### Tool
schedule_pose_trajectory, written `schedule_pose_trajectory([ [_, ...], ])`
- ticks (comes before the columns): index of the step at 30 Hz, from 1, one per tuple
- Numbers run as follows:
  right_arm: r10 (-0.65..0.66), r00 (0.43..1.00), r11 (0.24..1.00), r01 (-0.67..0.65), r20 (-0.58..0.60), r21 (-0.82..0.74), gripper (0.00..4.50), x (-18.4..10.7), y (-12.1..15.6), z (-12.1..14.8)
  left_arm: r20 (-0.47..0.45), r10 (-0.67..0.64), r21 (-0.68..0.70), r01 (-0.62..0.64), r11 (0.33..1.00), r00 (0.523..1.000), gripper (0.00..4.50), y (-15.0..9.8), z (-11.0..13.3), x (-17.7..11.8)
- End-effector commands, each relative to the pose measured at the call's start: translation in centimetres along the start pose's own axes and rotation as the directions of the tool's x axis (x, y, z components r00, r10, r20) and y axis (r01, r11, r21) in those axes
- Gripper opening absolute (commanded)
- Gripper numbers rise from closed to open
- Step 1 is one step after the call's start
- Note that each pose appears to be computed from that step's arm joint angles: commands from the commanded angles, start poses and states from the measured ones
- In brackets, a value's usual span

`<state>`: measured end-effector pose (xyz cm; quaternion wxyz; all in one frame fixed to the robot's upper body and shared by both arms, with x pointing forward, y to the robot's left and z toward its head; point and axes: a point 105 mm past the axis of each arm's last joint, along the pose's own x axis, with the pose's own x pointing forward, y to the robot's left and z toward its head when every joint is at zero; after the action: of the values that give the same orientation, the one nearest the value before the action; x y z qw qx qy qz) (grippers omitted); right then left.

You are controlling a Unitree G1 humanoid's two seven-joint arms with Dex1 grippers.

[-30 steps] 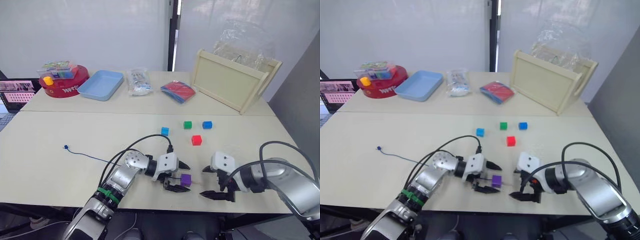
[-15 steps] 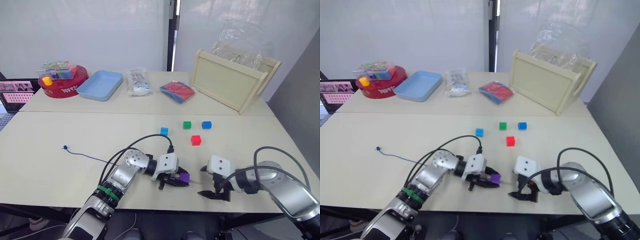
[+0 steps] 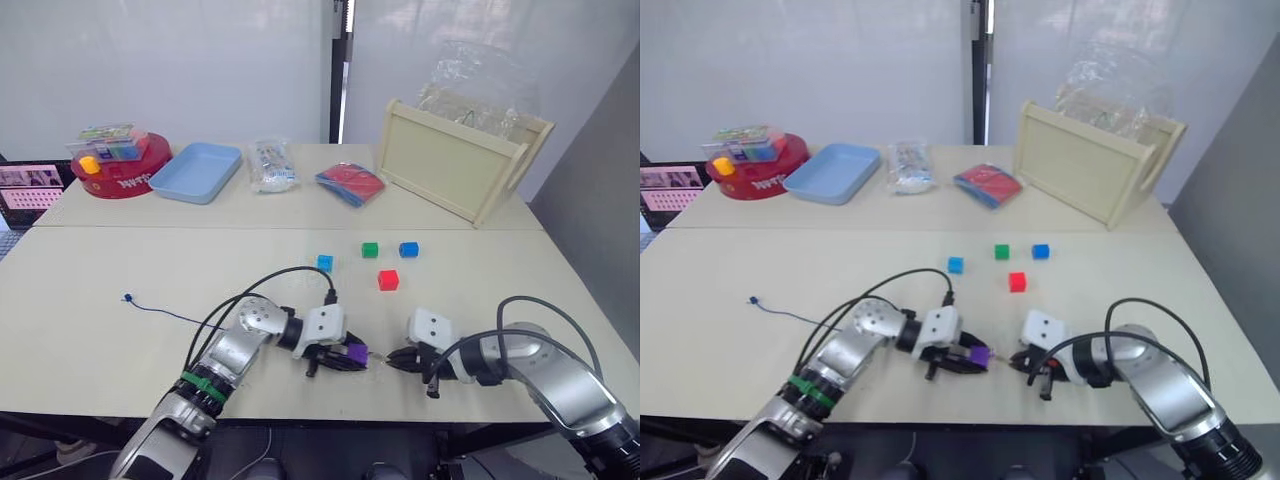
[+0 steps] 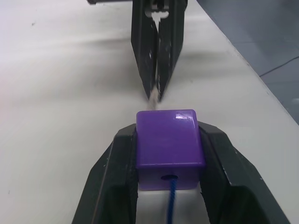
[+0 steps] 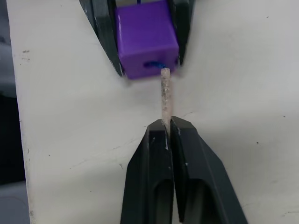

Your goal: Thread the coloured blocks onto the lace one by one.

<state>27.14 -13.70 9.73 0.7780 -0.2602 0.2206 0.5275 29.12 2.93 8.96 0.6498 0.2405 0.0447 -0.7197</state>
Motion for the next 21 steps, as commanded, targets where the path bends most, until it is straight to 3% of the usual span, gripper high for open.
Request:
schedule_pose_trajectory([
  [1,-0.037,0.999,0.999,0.036,-0.013,-0.023,0.00,-0.1,-1.3,0.2,-0.055,0.054,-0.051,-0.057,0.997,0.997,1.20,-0.2,-1.3,-3.1],
  [4,-0.024,1.000,0.998,0.023,-0.004,-0.056,0.00,0.0,-1.7,0.8,-0.117,0.127,-0.079,-0.137,0.987,0.985,1.20,-0.2,-2.6,-6.6],
  [9,0.033,0.999,0.989,-0.032,0.003,-0.143,0.00,0.9,-2.3,2.2,-0.312,0.297,-0.131,-0.351,0.927,0.902,1.20,-1.8,-5.8,-16.9],
  [16,0.087,0.996,0.970,-0.078,0.027,-0.230,0.00,2.2,-3.1,4.1,-0.608,0.426,-0.136,-0.616,0.776,0.670,1.20,-6.2,-8.7,-30.1],
  [20,0.117,0.992,0.957,-0.099,0.051,-0.273,0.00,3.0,-3.0,5.3,-0.711,0.476,-0.078,-0.731,0.678,0.518,1.20,-7.8,-8.9,-35.1],
  [21,0.125,0.991,0.954,-0.105,0.055,-0.282,0.00,3.2,-3.0,5.6,-0.702,0.499,-0.074,-0.750,0.657,0.507,1.70,-7.7,-8.6,-35.5],
])
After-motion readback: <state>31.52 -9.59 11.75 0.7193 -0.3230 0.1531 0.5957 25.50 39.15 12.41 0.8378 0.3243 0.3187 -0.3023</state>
